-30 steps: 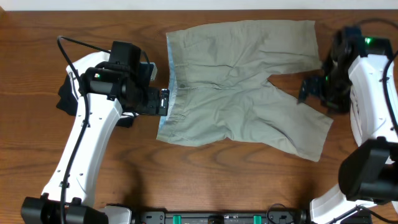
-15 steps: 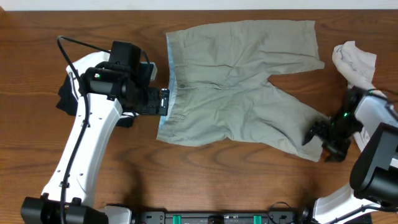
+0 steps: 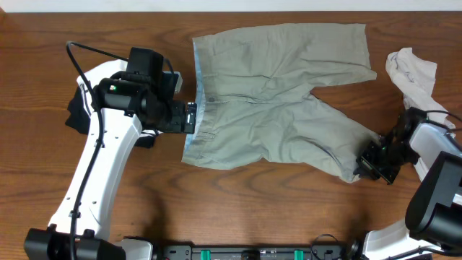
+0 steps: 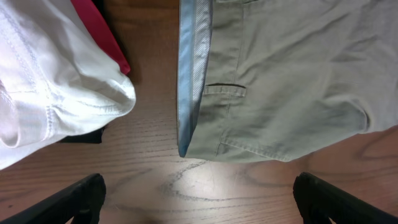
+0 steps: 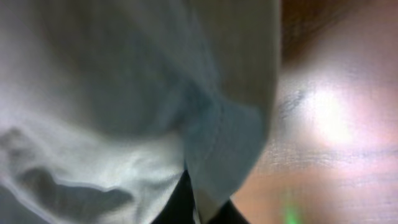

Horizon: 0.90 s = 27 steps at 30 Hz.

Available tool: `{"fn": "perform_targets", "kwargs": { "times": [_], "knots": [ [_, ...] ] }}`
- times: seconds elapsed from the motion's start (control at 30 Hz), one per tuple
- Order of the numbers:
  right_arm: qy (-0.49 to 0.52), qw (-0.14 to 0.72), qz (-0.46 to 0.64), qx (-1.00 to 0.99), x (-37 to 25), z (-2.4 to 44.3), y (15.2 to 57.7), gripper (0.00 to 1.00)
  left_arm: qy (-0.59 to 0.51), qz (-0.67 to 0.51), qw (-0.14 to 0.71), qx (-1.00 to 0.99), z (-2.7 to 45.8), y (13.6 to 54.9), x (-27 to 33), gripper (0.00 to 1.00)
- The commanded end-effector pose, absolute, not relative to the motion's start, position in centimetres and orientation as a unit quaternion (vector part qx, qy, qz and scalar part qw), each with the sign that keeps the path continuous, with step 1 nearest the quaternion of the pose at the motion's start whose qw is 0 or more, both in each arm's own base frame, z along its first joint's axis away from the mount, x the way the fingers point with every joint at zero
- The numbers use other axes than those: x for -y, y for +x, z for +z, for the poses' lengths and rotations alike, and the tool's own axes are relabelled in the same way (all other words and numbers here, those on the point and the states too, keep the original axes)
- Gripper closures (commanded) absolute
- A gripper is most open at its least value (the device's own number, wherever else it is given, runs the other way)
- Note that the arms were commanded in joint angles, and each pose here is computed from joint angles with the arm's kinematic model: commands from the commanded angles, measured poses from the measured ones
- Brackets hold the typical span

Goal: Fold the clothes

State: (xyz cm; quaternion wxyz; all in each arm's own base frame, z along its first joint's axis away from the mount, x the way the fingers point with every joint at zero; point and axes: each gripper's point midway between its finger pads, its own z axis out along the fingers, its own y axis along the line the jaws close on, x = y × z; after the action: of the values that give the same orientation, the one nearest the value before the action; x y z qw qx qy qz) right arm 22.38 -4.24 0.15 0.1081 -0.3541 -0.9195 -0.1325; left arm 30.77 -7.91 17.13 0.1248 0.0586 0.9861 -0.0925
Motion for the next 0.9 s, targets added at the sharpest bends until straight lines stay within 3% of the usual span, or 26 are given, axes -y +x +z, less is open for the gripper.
{"fn": "perform_targets", "kwargs": {
  "times": [0.0,0.3,0.57,0.6,0.63,0.67,0.7,0.87],
  "knots": [
    [-0.313,0.064,-0.151,0.936,4.6,4.3,24.9,0.99,0.056,-0.099,0.127,-0.985,17.3,30.8,8.2,0.02],
    [-0.275,-0.039,-0.087,0.957,7.4,16.4,26.7,0.99,0.056,-0.098,0.127,-0.985,17.3,30.8,8.2,0.02],
    [-0.273,-0.059,-0.041,0.959,9.1,17.3,27.1,0.94,0.060,-0.098,0.127,-0.985,17.3,30.8,8.2,0.02],
    [-0.274,-0.053,-0.030,0.960,9.5,17.1,27.0,0.89,0.062,-0.097,0.128,-0.985,17.3,30.8,8.2,0.02],
    [-0.279,-0.047,-0.018,0.959,9.9,16.9,26.7,0.74,0.065,-0.097,0.128,-0.985,17.3,30.8,8.2,0.02],
    [-0.287,-0.041,-0.005,0.957,10.3,16.6,26.6,0.47,0.065,-0.097,0.128,-0.985,17.3,30.8,8.2,0.02],
    [-0.299,-0.038,0.012,0.953,10.9,16.4,26.4,0.38,0.065,-0.097,0.128,-0.985,17.3,30.8,8.2,0.02],
    [-0.322,-0.021,0.019,0.946,11.5,14.9,26.8,0.33,0.065,-0.097,0.128,-0.985,17.3,30.8,8.2,0.02]
  ]
}}
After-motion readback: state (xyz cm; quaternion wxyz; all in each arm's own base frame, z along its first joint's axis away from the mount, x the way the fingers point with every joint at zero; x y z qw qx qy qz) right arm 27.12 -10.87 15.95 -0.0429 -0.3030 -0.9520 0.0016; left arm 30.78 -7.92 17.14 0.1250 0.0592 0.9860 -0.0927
